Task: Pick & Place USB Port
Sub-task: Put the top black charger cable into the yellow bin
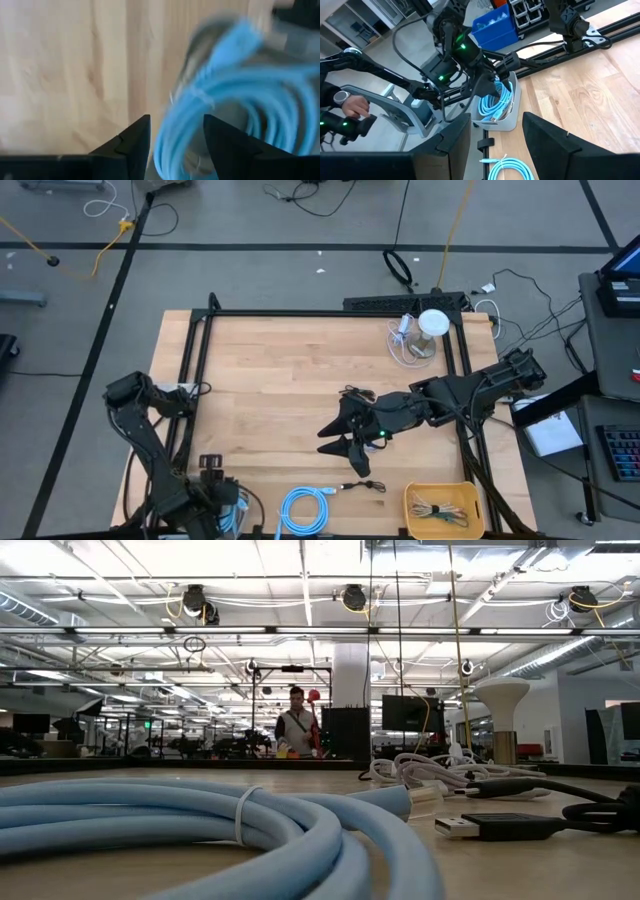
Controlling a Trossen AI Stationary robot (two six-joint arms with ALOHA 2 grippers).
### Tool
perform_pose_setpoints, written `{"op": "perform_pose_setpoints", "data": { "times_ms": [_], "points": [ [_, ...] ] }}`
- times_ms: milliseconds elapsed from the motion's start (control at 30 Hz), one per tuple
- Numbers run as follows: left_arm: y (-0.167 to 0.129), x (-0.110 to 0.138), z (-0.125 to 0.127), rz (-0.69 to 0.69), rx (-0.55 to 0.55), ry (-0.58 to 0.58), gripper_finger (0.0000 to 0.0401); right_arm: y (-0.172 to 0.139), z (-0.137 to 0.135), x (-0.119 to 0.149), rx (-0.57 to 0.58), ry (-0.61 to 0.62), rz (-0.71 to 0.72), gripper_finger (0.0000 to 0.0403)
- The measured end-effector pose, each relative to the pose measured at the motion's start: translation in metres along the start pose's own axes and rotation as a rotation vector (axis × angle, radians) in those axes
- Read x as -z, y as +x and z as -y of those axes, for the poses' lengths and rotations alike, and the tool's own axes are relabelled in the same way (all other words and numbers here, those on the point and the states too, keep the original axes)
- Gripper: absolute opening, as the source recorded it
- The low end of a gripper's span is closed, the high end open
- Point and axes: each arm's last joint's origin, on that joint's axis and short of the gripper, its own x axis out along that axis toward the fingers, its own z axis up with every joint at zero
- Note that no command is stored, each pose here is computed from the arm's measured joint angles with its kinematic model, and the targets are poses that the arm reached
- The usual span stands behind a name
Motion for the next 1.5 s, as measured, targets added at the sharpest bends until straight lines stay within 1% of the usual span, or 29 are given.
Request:
{"op": "perform_pose_setpoints", "data": {
  "times_ms": [200, 300, 333, 367, 400, 467, 533, 567, 600, 667, 733, 867, 933, 967, 1100, 1267, 1333, 1500],
  "points": [
    [-0.024, -0.025, -0.01, 0.131, -0.023, -0.03, 0.0158, 0.0, 0.002, -0.001, 0.002, 0.002, 0.0, 0.0171],
    [-0.036, -0.041, -0.02, 0.205, -0.044, -0.066, 0.0144, 0.0, 0.007, 0.002, 0.047, -0.012, -0.038, 0.0171],
    [-0.04, -0.046, -0.024, 0.224, -0.06, -0.081, 0.014, 0.0, 0.011, 0.005, 0.099, -0.027, -0.067, 0.0171],
    [-0.043, -0.051, -0.029, 0.236, -0.074, -0.1, 0.0136, -0.002, 0.016, 0.011, 0.178, -0.053, -0.111, 0.0171],
    [-0.045, -0.056, -0.034, 0.245, -0.091, -0.12, 0.0132, -0.004, 0.024, 0.018, 0.28, -0.089, -0.168, 0.0171],
    [-0.047, -0.063, -0.045, 0.252, -0.13, -0.179, 0.0127, -0.012, 0.043, 0.032, 0.525, -0.174, -0.28, 0.0171],
    [-0.047, -0.069, -0.054, 0.263, -0.167, -0.255, 0.0124, -0.014, 0.067, 0.045, 0.745, -0.225, -0.338, 0.0171],
    [-0.047, -0.073, -0.058, 0.275, -0.178, -0.298, 0.0124, -0.013, 0.081, 0.051, 0.818, -0.237, -0.363, 0.0172],
    [-0.046, -0.076, -0.061, 0.292, -0.186, -0.342, 0.0126, -0.01, 0.094, 0.059, 0.859, -0.244, -0.389, 0.0173],
    [-0.046, -0.082, -0.065, 0.335, -0.193, -0.427, 0.013, -0.004, 0.118, 0.075, 0.879, -0.245, -0.441, 0.0176],
    [-0.046, -0.087, -0.068, 0.371, -0.187, -0.486, 0.0136, 0.006, 0.142, 0.09, 0.835, -0.22, -0.452, 0.0181],
    [-0.045, -0.094, -0.072, 0.417, -0.178, -0.567, 0.0147, 0.018, 0.187, 0.129, 0.783, -0.155, -0.525, 0.0192],
    [-0.045, -0.094, -0.073, 0.433, -0.183, -0.6, 0.0149, 0.019, 0.202, 0.14, 0.772, -0.12, -0.513, 0.0197],
    [-0.046, -0.094, -0.072, 0.442, -0.182, -0.613, 0.0149, 0.019, 0.207, 0.142, 0.769, -0.115, -0.496, 0.02],
    [-0.047, -0.092, -0.069, 0.471, -0.173, -0.65, 0.0142, 0.014, 0.221, 0.149, 0.858, -0.191, -0.515, 0.0206],
    [-0.047, -0.092, -0.068, 0.481, -0.169, -0.67, 0.013, 0.018, 0.234, 0.148, 0.793, -0.163, -0.434, 0.0211],
    [-0.047, -0.092, -0.068, 0.481, -0.168, -0.675, 0.0127, 0.018, 0.24, 0.15, 0.791, -0.154, -0.423, 0.0212],
    [-0.047, -0.092, -0.067, 0.485, -0.159, -0.692, 0.0127, 0.012, 0.261, 0.157, 0.831, -0.137, -0.406, 0.0212]
  ]
}}
